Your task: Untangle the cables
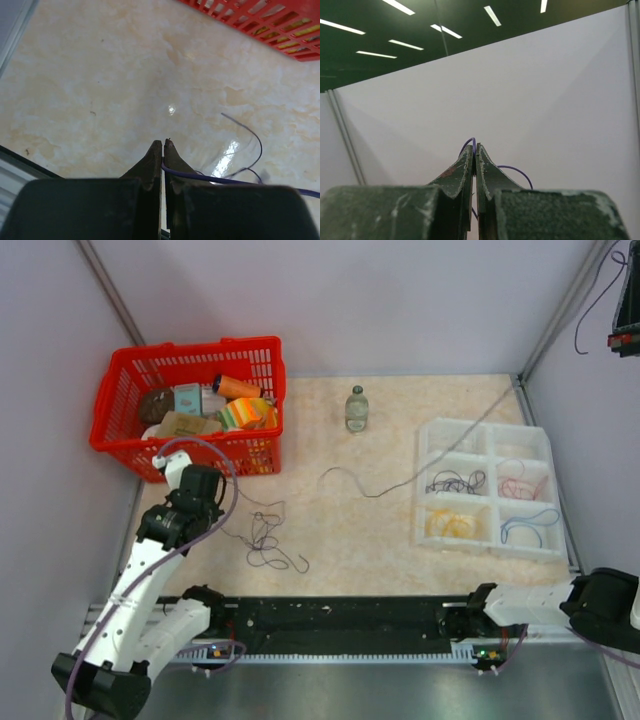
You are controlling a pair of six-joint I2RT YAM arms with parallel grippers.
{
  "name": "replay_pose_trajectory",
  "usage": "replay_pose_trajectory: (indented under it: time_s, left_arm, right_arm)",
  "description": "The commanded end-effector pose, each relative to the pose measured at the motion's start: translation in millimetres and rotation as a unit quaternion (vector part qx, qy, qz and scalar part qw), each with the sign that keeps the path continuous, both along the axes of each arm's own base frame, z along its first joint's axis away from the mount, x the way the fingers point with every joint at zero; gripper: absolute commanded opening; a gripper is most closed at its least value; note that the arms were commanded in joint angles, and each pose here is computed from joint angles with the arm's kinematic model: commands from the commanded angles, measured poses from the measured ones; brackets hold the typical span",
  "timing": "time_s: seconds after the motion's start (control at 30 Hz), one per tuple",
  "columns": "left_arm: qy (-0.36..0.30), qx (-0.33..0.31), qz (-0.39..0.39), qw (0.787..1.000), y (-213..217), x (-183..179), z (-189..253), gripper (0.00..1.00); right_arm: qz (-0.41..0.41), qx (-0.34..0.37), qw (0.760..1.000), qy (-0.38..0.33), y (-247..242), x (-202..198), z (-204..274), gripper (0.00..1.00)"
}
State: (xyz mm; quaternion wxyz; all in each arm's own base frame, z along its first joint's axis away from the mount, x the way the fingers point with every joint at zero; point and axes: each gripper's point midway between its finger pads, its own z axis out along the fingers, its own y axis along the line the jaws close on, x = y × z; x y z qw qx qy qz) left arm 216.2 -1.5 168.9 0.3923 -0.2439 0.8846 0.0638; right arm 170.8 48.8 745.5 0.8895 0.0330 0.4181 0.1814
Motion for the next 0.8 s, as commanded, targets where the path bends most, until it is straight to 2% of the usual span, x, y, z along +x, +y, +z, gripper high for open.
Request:
replay_pose_trajectory:
  time_s: [0.0,0.23,0.3,0.37,0.43,0.53,0.67,0.77]
  left_arm:
    - [-0.028,0.027,0.039,0.998,20,-2,28,0.00]
    - [-0.029,0.060,0.057,0.996,36,1,44,0.00]
    - [-0.046,0.041,0.011,0.998,22,10,50,0.00]
    - [-0.062,0.020,-0.014,0.998,11,16,53,0.00]
    - [-0.070,0.002,-0.027,0.997,3,19,54,0.00]
    - [-0.070,-0.015,-0.050,0.996,-7,20,57,0.00]
    - [-0.080,-0.035,-0.091,0.992,-21,23,61,0.00]
    - [-0.084,-0.050,-0.103,0.990,-28,24,64,0.00]
  right_arm:
    - [-0.049,0.001,0.999,-0.008,-17,0,9,0.00]
    - [-0.051,0.003,0.998,-0.026,-23,-8,17,0.00]
    - [-0.010,0.007,1.000,-0.021,-5,-4,13,0.00]
    - [0.045,-0.021,0.999,-0.013,29,3,2,0.00]
    - [0.058,-0.046,0.997,-0.001,47,10,-7,0.00]
    - [0.004,-0.047,0.999,0.026,35,24,-17,0.00]
    - [-0.025,-0.118,0.990,0.070,53,45,-51,0.00]
    - [-0.098,-0.146,0.978,0.117,41,64,-80,0.00]
